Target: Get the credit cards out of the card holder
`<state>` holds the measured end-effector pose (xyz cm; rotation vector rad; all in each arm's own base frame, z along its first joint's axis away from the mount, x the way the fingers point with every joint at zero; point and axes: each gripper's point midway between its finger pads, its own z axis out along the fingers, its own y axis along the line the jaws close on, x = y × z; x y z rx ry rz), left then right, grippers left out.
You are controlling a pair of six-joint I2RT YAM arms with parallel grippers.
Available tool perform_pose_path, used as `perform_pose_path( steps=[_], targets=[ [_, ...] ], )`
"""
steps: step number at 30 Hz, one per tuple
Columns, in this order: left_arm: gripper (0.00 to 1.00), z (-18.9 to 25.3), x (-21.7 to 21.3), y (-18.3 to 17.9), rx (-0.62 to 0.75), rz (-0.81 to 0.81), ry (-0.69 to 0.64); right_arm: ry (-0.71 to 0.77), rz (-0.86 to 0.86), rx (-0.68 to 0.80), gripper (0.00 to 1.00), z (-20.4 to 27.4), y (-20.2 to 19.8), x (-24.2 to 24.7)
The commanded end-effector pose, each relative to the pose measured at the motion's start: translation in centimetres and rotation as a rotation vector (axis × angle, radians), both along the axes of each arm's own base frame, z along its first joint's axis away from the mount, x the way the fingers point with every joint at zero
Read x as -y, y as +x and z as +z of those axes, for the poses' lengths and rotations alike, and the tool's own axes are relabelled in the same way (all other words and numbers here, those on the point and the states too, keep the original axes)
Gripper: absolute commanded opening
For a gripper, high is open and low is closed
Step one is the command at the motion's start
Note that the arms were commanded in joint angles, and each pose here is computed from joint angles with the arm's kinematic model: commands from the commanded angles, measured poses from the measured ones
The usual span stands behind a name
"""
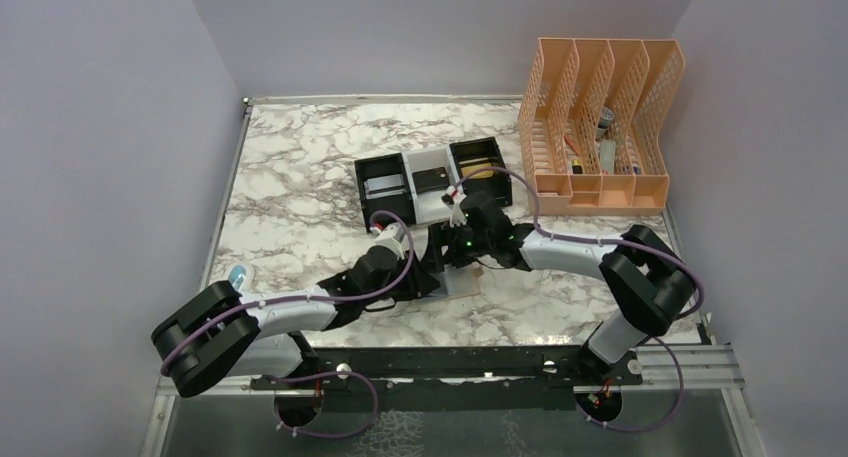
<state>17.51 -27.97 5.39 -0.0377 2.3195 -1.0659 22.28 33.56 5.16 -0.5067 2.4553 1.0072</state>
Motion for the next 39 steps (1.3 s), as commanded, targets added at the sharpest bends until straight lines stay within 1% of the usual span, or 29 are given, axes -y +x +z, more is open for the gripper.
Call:
perform_pose_path(
  steps=[1, 6, 10, 18, 23, 27, 31, 34, 35, 39],
  targets=[
    [0.42, 2.1, 1.3, 1.3, 0.061, 0.006, -0.044, 0.016, -0.023, 0.042, 0.76, 2.2, 0.4, 1.0],
    [0.53, 2.0, 2.0, 1.3, 0.049, -0.011, -0.041, -0.041, -0.150, 0.106, 0.78, 3.2, 2.4, 4.0],
    [0.59, 2.1, 2.5, 1.3, 0.050, -0.024, -0.042, -0.075, -0.253, 0.167, 0.78, 4.0, 3.1, 6.8],
    [0.62, 2.9, 5.0, 1.4, 0.061, -0.082, -0.045, -0.111, -0.465, 0.263, 0.79, 5.2, 3.3, 11.9],
    [0.64, 2.8, 7.1, 1.2, 0.058, -0.139, -0.037, -0.114, -0.547, 0.295, 0.80, 5.3, 2.8, 14.1],
    [0.65, 2.7, 7.2, 1.1, 0.063, -0.144, -0.031, -0.096, -0.566, 0.311, 0.80, 5.9, 2.4, 14.7],
    [0.67, 3.3, 6.0, 0.9, 0.083, -0.113, -0.033, -0.062, -0.494, 0.304, 0.78, 6.2, 1.7, 13.7],
    [0.67, 3.4, 4.6, 0.9, 0.091, -0.077, -0.009, -0.025, -0.406, 0.286, 0.71, 6.4, 1.1, 12.2],
    [0.68, 3.3, 4.2, 1.0, 0.092, -0.063, 0.006, -0.013, -0.375, 0.278, 0.68, 6.5, 0.9, 11.6],
    [0.68, 2.1, 2.8, 1.3, 0.075, -0.019, 0.088, 0.042, -0.270, 0.234, 0.58, 6.6, 0.2, 9.4]
  ],
)
